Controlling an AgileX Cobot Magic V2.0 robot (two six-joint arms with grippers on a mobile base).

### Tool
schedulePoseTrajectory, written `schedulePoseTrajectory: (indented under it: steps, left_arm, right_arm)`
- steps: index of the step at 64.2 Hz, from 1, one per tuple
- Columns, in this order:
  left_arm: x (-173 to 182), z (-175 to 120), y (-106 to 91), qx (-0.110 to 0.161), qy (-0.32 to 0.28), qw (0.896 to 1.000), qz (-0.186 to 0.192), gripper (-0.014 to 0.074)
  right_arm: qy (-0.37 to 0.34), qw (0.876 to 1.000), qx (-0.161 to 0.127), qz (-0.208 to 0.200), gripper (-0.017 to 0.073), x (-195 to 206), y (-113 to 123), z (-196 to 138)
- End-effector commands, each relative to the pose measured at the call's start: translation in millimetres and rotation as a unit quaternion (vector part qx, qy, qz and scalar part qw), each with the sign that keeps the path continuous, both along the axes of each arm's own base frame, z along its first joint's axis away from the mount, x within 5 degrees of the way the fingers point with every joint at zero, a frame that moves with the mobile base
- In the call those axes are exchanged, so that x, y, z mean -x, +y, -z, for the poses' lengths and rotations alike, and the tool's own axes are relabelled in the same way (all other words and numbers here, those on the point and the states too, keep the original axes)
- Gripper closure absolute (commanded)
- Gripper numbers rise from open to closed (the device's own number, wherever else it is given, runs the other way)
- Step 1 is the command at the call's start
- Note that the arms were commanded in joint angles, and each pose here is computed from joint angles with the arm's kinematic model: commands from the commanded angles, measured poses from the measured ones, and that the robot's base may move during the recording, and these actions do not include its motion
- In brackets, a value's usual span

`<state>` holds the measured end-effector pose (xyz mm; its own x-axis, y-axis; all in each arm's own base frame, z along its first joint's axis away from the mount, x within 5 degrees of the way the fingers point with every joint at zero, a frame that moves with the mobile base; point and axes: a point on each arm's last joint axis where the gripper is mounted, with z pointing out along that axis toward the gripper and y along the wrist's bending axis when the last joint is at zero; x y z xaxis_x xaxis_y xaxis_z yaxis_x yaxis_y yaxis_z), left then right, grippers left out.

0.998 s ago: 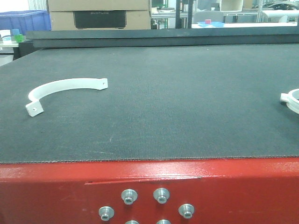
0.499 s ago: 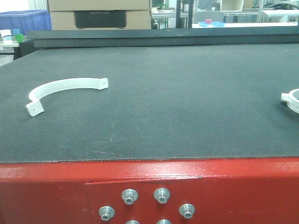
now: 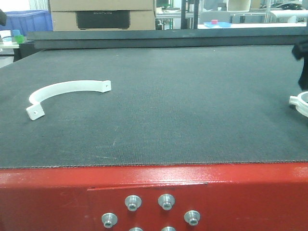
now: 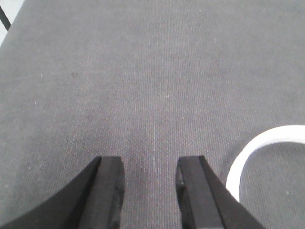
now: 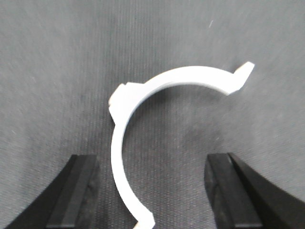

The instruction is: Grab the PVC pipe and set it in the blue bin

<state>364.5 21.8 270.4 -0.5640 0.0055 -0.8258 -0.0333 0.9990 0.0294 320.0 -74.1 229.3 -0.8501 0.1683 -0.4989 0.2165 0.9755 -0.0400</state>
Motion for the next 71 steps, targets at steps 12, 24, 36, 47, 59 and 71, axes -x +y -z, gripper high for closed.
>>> schedulePoseTrajectory:
  steps: [12, 24, 36, 47, 59, 71]
  left_arm:
    - [-3, -7, -1.2, 0.002, -0.030, 1.000, -0.001, 0.0382]
    - [-3, -7, -1.2, 0.002, -0.030, 1.000, -0.001, 0.0382]
    - [-3, -7, -1.2, 0.002, -0.030, 1.000, -0.001, 0.0382]
    - [-3, -7, -1.2, 0.002, -0.030, 1.000, -0.001, 0.0382]
    - [-4, -7, -1.2, 0.002, -0.031, 1.000, -0.001, 0.0382]
    - [-4, -5, -1.5, 0.011, -0.025, 1.000, -0.005, 0.0382]
  right_arm:
    - [0.008, 1.000, 0.007, -0.011, 0.0209, -9, -2, 13]
    - [0.012, 1.000, 0.008, -0.018, 0.0209, -16, 0, 25]
    - [0.022, 0.999, 0.006, -0.025, 0.0221, -21, 3, 38]
    - [0.025, 0.999, 0.011, -0.029, 0.0381, -23, 2, 42]
    - [0.025, 0.999, 0.016, -0.032, 0.0708, -23, 2, 42]
    - [0.014, 0.999, 0.018, -0.032, 0.0727, -22, 2, 35]
